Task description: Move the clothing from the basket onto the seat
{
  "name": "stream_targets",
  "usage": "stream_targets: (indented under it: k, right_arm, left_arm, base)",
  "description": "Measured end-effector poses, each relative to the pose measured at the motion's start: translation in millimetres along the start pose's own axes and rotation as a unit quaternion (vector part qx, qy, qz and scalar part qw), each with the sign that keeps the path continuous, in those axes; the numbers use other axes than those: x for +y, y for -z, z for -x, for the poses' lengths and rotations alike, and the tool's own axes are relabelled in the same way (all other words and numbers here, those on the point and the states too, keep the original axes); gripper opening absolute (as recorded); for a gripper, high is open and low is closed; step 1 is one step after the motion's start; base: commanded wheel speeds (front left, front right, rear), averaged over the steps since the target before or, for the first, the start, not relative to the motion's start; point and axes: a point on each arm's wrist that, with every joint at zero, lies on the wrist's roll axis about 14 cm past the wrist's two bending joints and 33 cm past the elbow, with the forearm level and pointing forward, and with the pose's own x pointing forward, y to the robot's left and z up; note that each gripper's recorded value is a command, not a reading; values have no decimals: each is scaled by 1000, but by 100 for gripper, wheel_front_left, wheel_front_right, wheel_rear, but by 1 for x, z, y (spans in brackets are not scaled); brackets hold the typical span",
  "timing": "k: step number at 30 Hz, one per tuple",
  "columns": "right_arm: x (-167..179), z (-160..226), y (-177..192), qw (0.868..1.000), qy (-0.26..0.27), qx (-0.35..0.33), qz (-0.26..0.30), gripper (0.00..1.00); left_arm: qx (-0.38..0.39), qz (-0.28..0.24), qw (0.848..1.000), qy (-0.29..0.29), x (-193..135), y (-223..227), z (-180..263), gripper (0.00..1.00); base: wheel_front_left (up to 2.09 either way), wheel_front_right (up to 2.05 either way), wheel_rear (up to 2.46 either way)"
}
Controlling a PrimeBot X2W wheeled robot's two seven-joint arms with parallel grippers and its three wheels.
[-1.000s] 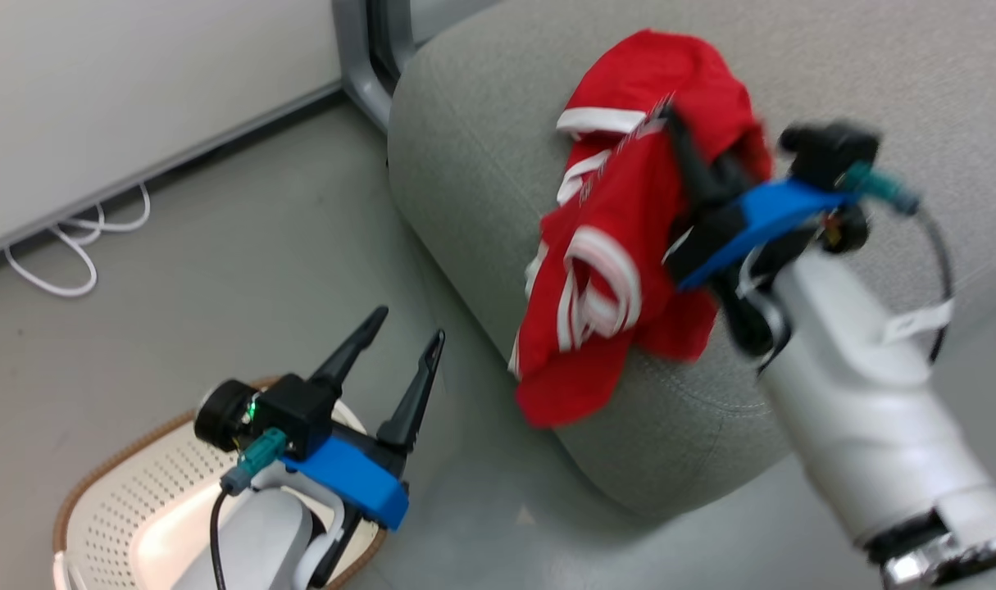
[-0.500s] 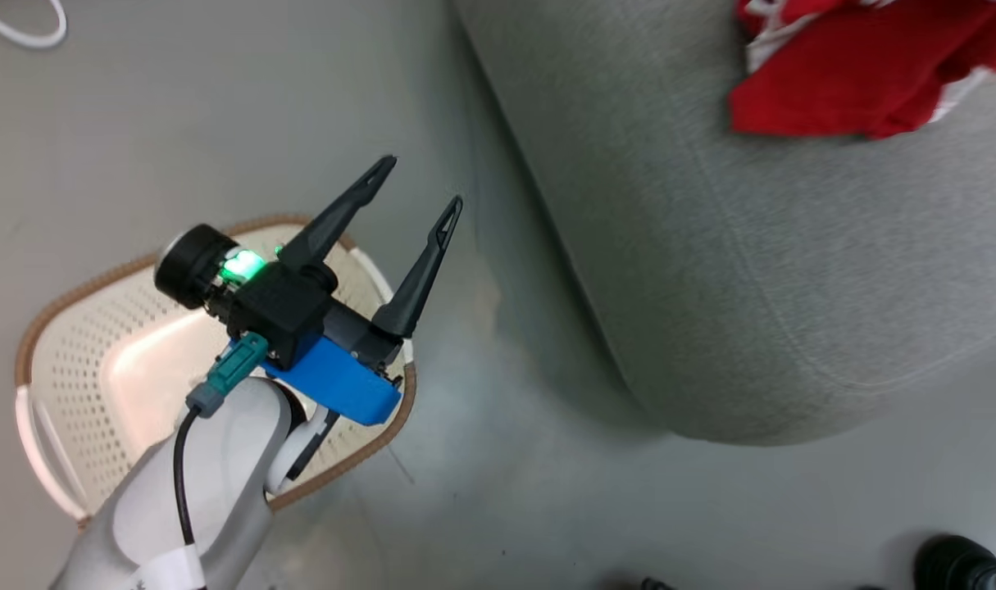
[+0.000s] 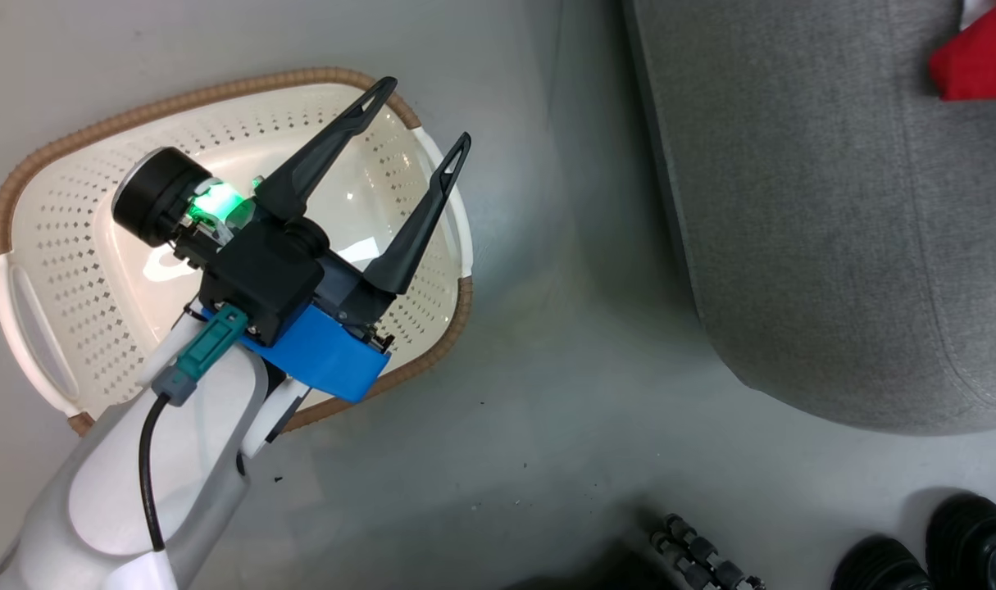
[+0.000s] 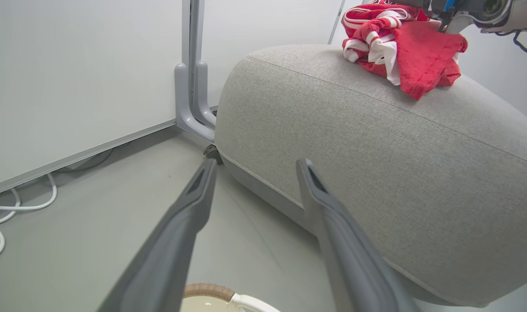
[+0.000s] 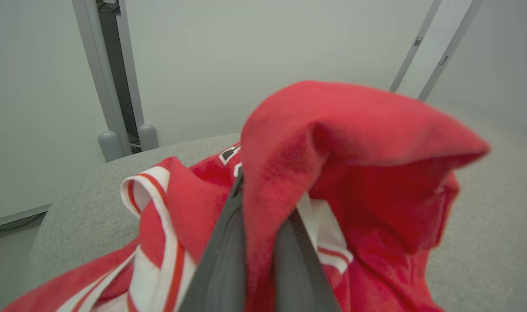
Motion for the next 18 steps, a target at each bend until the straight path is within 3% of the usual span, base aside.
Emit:
stream_targets:
  k: [2, 3, 4, 5, 6, 18]
  right_arm:
    - [7, 0, 15, 1000, -5, 14, 3, 0]
    - [10, 1, 19, 1000, -7, 18, 7, 16]
    - [11, 3, 21, 1000, -9, 20, 10, 42]
    - [11, 4, 22, 1000, -11, 22, 14, 91]
    - [11, 5, 22, 1000, -11, 24, 15, 100]
    - [19, 18, 10, 999, -32, 23, 28, 100]
  left_arm:
    - [5, 1, 1000, -3, 3, 5, 2, 100]
    - [7, 0, 1000, -3, 3, 6, 2, 100]
    - [6, -1, 1000, -4, 3, 5, 2, 100]
    - [5, -2, 1000, -3, 2, 4, 2, 100]
    - [4, -3, 1000, -3, 2, 2, 2, 100]
    - [-5, -8, 1000, -8, -6, -17, 5, 100]
  base:
    - [0, 0, 0]
    - [0, 0, 0]
    - [0, 0, 0]
    - [0, 0, 0]
    - [0, 0, 0]
    - [0, 0, 0]
